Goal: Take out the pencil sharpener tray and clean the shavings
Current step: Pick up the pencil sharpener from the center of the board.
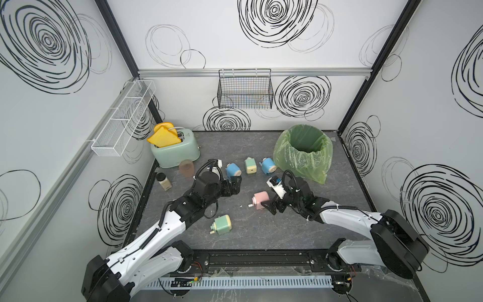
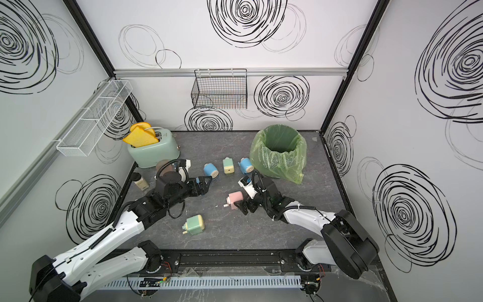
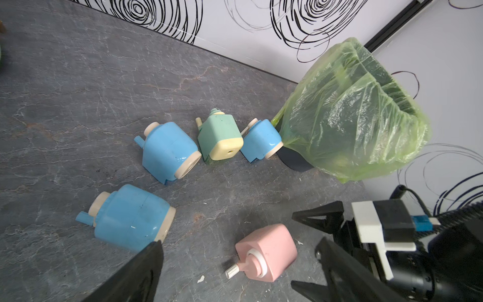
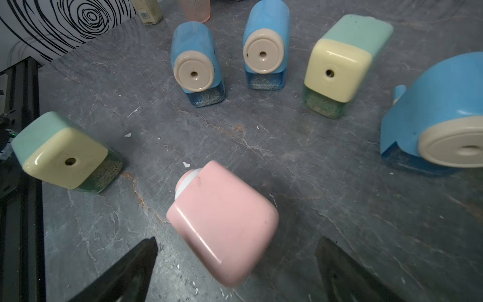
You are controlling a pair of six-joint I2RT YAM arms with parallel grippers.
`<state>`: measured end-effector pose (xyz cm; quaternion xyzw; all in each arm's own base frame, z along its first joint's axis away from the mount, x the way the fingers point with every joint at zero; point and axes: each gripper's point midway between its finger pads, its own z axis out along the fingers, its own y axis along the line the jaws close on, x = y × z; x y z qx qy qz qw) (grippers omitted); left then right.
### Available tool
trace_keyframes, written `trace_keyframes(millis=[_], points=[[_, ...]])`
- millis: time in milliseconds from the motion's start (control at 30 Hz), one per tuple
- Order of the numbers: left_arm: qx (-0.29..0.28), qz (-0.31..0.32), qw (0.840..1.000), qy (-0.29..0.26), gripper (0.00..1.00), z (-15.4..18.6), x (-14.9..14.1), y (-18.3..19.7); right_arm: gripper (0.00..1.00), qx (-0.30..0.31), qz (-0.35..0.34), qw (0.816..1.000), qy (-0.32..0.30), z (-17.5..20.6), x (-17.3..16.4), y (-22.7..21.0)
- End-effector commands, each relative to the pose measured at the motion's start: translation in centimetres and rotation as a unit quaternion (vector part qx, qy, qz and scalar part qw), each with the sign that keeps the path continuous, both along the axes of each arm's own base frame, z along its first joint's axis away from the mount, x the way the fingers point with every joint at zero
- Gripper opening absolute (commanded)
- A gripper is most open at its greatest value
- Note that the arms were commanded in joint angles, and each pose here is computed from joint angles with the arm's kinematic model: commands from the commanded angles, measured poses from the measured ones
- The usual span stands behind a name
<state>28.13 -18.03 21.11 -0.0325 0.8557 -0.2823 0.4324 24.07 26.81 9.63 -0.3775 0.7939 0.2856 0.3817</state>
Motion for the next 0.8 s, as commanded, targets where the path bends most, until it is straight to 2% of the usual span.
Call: trace_keyframes(millis=[0, 133, 233, 533, 667, 767], points=[[-0.014, -0.016, 1.000, -0.011, 0.97, 0.5, -0.1, -0.5, 0.99, 0.013, 0.039, 0.999, -0.031, 0.9, -0.2, 0.9], [-0.027, -0.037, 0.999, -0.011, 0.97, 0.5, -0.3, -1.2, 0.99, 0.016, 0.059, 0.998, -0.025, 0.1, -0.8, 1.3], [-0.032, -0.042, 0.999, -0.008, 0.97, 0.5, -0.3, -1.5, 1.00, 0.007, 0.081, 0.997, 0.005, -1.0, -1.5, 2.2], [-0.033, -0.037, 0.999, -0.010, 0.97, 0.6, -0.2, -0.9, 0.99, -0.016, 0.078, 0.996, 0.046, -2.6, -6.5, 3.3], [-0.036, -0.042, 0.998, -0.006, 0.97, 0.3, -0.2, -1.1, 1.00, -0.024, 0.048, 0.998, 0.021, -2.7, -5.5, 2.7], [-0.042, -0.049, 0.998, -0.002, 0.97, 0.2, -0.4, -1.2, 0.99, -0.034, 0.056, 0.998, -0.010, -2.4, -4.3, 2.8]])
